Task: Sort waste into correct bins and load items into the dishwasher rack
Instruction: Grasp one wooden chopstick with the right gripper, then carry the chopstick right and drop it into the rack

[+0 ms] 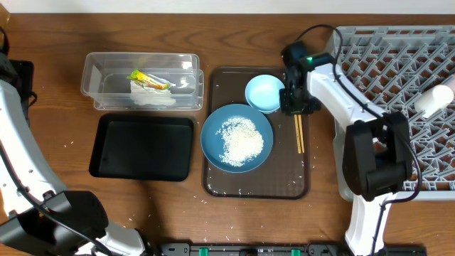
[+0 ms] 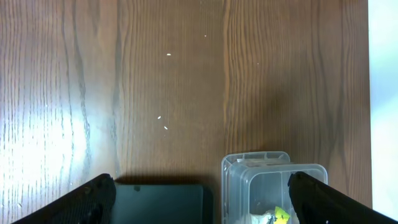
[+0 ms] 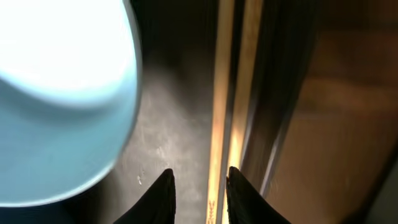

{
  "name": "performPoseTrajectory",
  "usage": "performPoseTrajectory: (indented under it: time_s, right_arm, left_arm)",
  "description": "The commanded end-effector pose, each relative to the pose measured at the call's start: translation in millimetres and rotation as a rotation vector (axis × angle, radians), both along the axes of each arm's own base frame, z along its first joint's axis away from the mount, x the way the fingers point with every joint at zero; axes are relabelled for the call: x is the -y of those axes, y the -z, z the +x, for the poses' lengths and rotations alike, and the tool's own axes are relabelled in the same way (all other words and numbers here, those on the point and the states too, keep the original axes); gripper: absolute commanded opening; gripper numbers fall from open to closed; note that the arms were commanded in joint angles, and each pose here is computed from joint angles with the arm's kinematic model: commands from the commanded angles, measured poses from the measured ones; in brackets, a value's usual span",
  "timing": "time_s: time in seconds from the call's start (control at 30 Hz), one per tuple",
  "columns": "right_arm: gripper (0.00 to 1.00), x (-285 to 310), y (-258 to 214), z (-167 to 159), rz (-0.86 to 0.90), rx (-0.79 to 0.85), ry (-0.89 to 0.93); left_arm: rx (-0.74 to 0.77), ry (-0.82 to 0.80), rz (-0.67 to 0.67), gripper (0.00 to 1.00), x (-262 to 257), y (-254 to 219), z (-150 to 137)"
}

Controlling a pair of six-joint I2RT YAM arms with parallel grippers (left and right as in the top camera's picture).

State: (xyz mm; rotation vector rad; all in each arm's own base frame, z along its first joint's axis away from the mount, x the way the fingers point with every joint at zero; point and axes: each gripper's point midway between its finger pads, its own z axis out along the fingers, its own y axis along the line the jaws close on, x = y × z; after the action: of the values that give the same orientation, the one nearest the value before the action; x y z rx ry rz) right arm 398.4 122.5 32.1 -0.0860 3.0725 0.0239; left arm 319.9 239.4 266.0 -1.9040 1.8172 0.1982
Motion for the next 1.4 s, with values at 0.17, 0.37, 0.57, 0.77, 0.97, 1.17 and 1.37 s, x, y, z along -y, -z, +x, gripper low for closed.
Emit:
performPoseTrajectory:
  time_s: [0.17, 0.37, 0.57, 0.77, 0.97, 1.17, 1.37]
  right_arm:
    - [0.27, 3.2, 24.5, -12.4, 0.057, -0.057, -0.042]
    - [0.28, 1.9, 25.8, -8.0, 0.062, -0.036, -0.055]
    - [0.28, 1.9, 32.5, -9.2, 0.063, -0.03, -0.056]
    - [0.24, 3.1, 42.5, -14.1, 0.063, -0.034, -0.055]
    - [0.01, 2.5, 42.5, -12.9, 0.063, -0.03, -0.012]
    - [0.01, -6.6, 26.0, -5.5, 0.113, -0.006, -0.013]
    - [0.01, -2.0, -33.5, 19.2, 0.142, 0.121, -0.036]
  left_arm:
    - [-0.026, 0.001, 0.012, 0.92, -3.2, 2.5, -2.8]
    - [-0.026, 0.001, 0.012, 0.92, -3.2, 2.5, -2.8]
    - [-0.026, 0.001, 0.012, 0.92, -3.2, 2.5, -2.8]
    - [-0.026, 0.001, 0.012, 0.92, -3.2, 2.5, -2.8]
    - [-0.026, 0.001, 0.012, 0.92, -3.2, 2.5, -2.8]
    - [-0.026, 0.001, 0.012, 0.92, -3.2, 2.5, -2.8]
    - [-0.026, 0.001, 0.012, 0.92, -3.2, 2.5, -2.8]
